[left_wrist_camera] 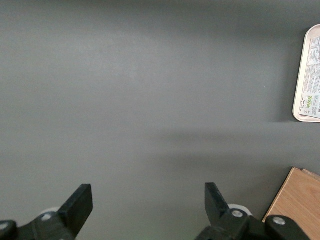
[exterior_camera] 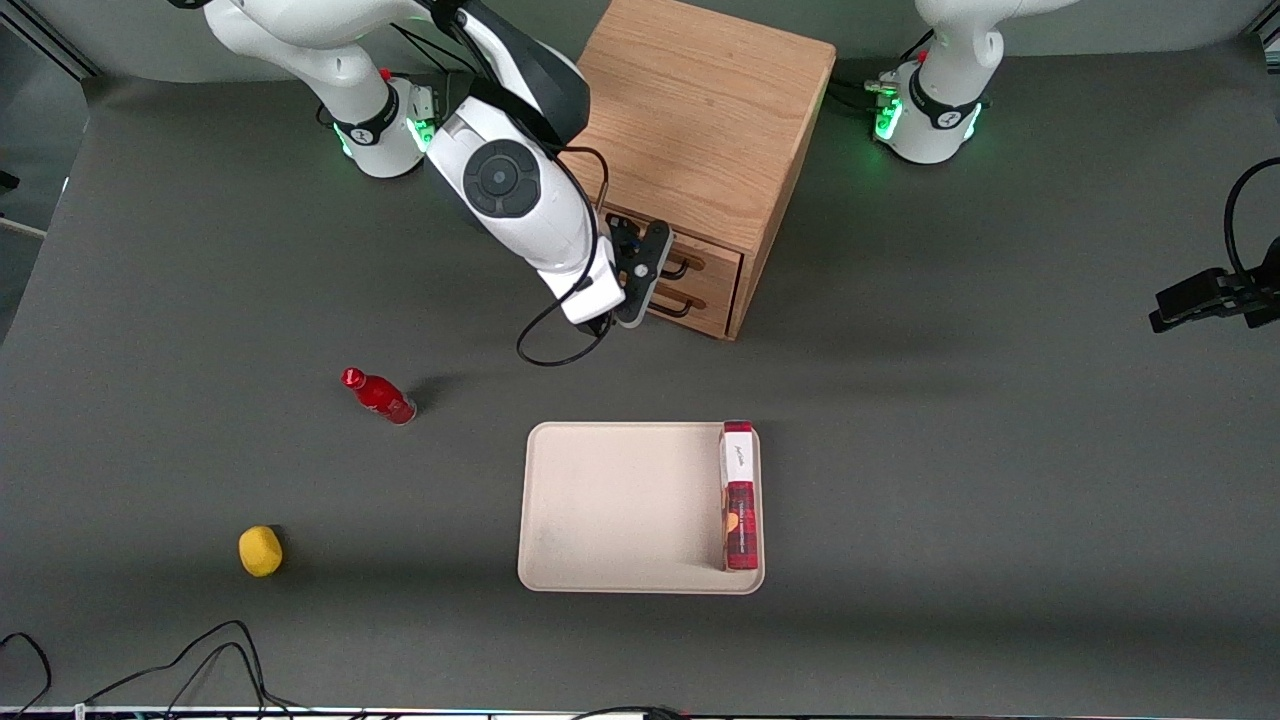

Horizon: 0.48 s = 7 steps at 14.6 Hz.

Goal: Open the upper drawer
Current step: 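Pull the upper drawer outward by its handle with the right gripper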

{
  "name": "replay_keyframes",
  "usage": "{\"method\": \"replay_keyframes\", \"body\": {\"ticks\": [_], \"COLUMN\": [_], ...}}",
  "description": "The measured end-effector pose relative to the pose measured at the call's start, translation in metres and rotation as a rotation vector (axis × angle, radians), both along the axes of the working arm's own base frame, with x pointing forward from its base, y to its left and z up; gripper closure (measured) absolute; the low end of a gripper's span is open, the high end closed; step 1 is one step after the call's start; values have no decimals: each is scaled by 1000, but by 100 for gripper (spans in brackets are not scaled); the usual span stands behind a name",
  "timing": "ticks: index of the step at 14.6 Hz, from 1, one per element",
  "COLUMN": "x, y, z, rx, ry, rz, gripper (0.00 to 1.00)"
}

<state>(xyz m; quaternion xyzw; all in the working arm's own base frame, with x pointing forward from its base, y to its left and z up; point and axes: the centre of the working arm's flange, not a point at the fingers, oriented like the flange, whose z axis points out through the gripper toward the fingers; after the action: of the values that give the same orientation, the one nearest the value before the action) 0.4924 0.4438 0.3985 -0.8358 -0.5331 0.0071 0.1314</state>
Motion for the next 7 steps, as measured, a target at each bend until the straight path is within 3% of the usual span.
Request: {"method": "replay_keyframes", "body": {"ticks": [7], "x": [19], "y": [-18], "z": [-2], "rx": [3], "ry": [-22], "rz": [7], "gripper": [0]}}
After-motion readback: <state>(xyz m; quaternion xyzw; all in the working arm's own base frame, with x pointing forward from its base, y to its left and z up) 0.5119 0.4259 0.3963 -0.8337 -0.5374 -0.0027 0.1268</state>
